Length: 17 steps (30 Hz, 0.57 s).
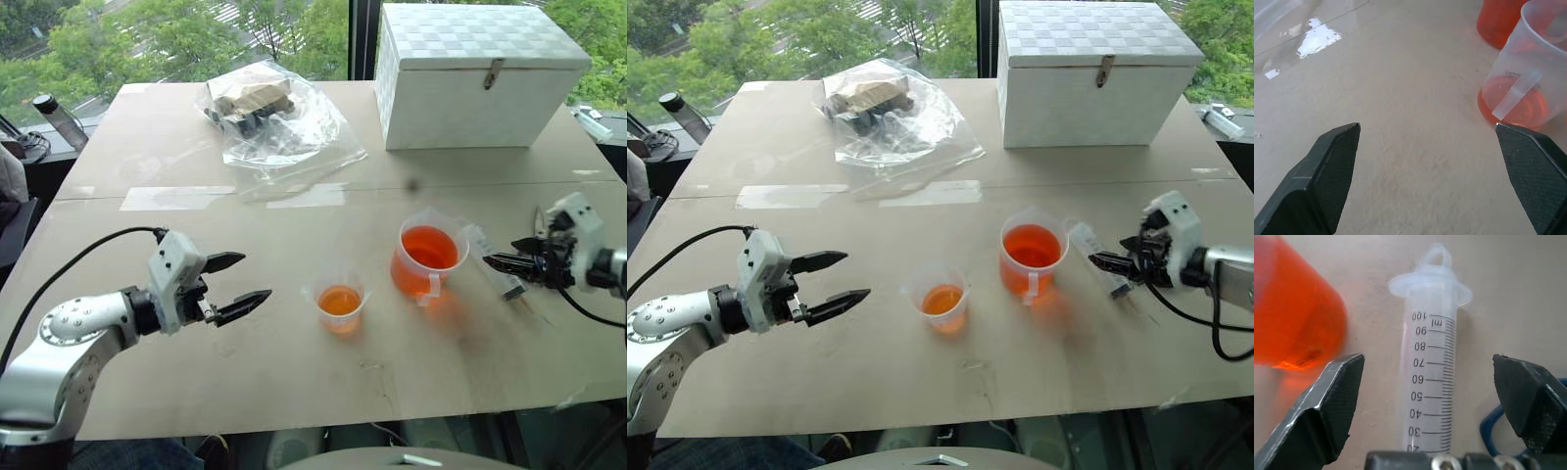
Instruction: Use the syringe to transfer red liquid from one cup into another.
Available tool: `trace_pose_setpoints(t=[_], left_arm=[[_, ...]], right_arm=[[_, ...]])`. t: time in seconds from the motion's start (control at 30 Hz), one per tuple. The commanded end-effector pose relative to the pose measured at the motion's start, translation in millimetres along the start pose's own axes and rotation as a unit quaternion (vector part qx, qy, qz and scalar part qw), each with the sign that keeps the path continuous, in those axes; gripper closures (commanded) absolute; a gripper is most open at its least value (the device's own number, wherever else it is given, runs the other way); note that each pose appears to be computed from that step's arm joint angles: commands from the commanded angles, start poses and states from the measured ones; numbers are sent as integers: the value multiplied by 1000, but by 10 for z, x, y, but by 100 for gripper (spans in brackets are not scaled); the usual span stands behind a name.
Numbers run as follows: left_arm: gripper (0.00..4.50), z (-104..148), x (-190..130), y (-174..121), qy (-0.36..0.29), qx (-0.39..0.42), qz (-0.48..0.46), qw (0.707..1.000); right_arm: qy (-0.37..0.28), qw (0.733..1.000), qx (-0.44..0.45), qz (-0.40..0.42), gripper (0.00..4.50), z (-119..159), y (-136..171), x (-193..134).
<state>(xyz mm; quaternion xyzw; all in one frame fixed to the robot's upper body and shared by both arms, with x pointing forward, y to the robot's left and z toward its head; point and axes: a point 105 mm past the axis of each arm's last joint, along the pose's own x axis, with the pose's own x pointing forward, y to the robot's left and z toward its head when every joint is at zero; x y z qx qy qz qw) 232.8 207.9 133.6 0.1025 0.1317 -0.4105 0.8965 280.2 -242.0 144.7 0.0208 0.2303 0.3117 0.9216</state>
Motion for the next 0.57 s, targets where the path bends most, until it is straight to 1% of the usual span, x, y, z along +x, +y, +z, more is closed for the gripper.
trace_pose_setpoints(t=[0.03,0.13,0.17,0.23,0.3,0.43,0.57], left_arm=[[0,-42,-16,-167,-10,23,0,1000],[0,-175,-39,-269,-12,19,11,1000],[0,-245,-55,-306,-8,22,15,1000],[0,-417,-98,-386,5,20,19,1000],[0,-558,-136,-458,12,22,23,999],[0,-730,-193,-520,14,20,38,999],[0,-739,-204,-500,3,26,50,998]], right_arm=[[-89,994,-51,28,5,-3,142,-309],[-83,992,-88,43,5,-319,265,-447],[-83,992,-82,50,5,-453,324,-481],[-88,992,-86,34,5,-726,329,-542],[-84,992,-95,8,5,-905,253,-574],[-73,989,-128,-10,5,-1149,115,-642],[-107,986,-126,-20,5,-1159,40,-647]])
